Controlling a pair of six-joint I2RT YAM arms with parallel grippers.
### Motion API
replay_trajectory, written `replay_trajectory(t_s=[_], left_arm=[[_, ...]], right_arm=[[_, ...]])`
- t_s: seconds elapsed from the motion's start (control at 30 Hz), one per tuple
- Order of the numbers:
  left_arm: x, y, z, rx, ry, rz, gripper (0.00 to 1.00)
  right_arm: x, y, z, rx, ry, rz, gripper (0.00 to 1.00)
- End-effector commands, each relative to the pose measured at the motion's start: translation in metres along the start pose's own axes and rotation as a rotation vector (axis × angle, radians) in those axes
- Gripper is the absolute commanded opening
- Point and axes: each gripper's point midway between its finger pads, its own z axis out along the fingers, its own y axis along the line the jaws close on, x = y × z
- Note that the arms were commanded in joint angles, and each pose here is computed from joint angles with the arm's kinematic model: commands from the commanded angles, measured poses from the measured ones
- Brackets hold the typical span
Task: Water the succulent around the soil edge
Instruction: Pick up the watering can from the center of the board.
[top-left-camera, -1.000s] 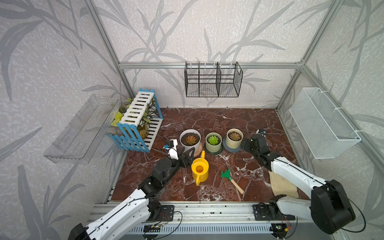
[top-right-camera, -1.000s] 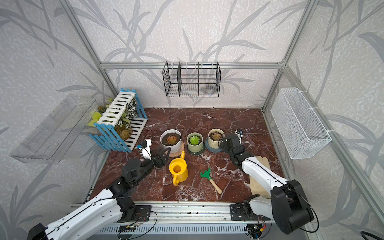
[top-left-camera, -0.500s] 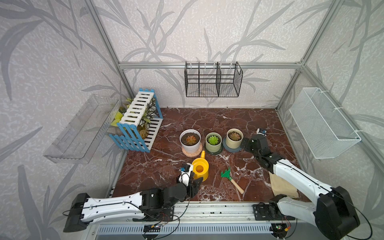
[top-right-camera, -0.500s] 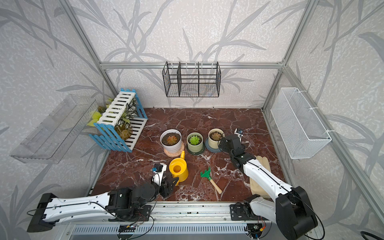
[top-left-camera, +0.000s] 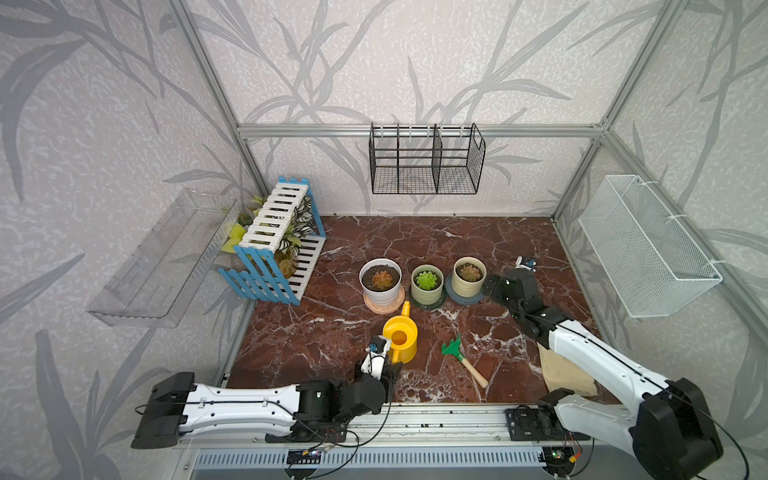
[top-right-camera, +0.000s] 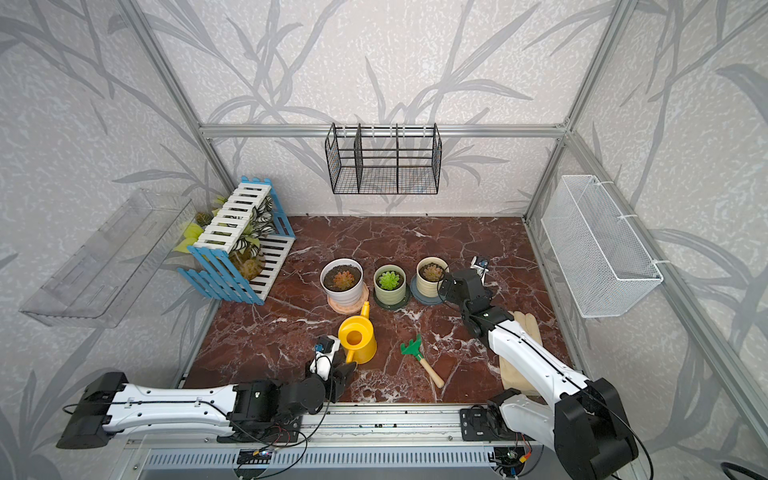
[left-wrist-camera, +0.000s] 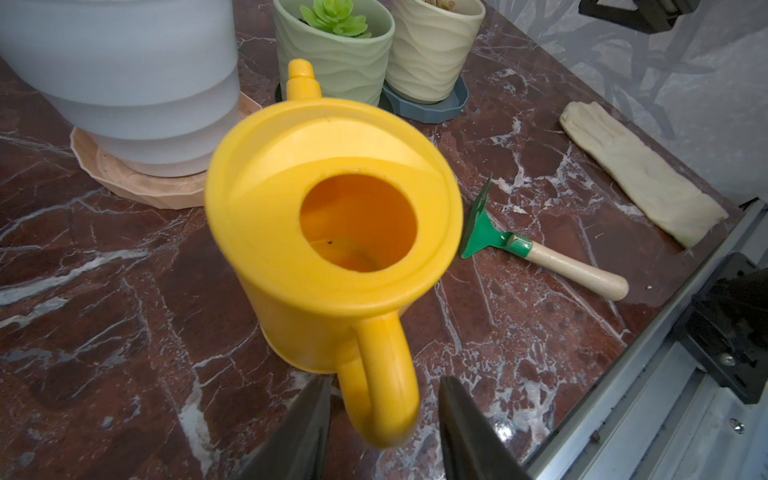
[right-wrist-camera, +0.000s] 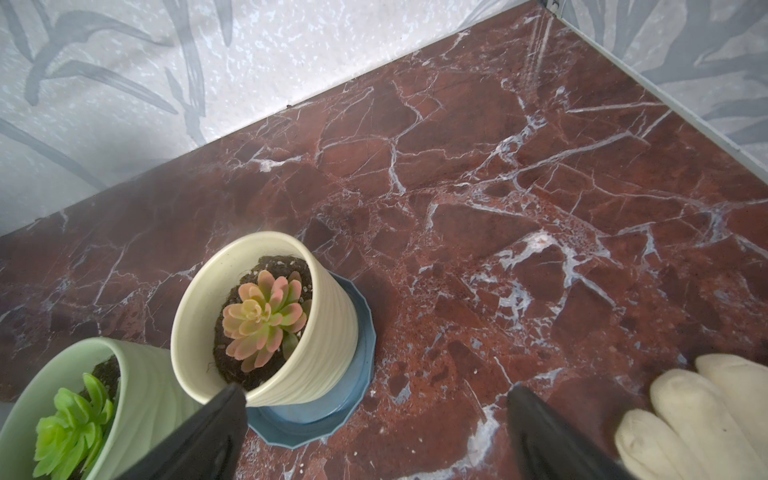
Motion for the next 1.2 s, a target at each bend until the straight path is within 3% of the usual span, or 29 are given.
replay_trajectory(t_s=[0.0,0.23,0.4,0.73,0.93,1.17], left_arm=[[-0.005,0.008,0.003,-0.013,-0.035,-0.060,0.42],[-0.011,0.016,0.012,-0.008,-0.032,-0.074,0.30],[-0.013,0.012,0.020,-0.008,-0.011,-0.045,0.29],[-0.022,0.007,0.015,-0.005,0.008,-0.009,0.00],[-0.035,-0.024,0.009,0.044,0.091,0.050,0.00],[-0.046,-0.065,0.015,0.039,0.294,0.218,0.00]], right_arm=[[-0.003,-0.003,-0.004,0.011,-0.020,0.005,0.99],[-0.002,-0.004,-0.004,0.012,-0.022,0.005,0.99],[-0.001,-0.005,-0.003,0.018,-0.023,0.007,0.99],[0.000,-0.004,-0.001,0.009,-0.018,0.013,0.99],[-0.004,-0.006,-0.004,0.018,-0.038,0.032,0.99],[-0.007,-0.013,-0.009,0.042,-0.055,0.054,0.99]])
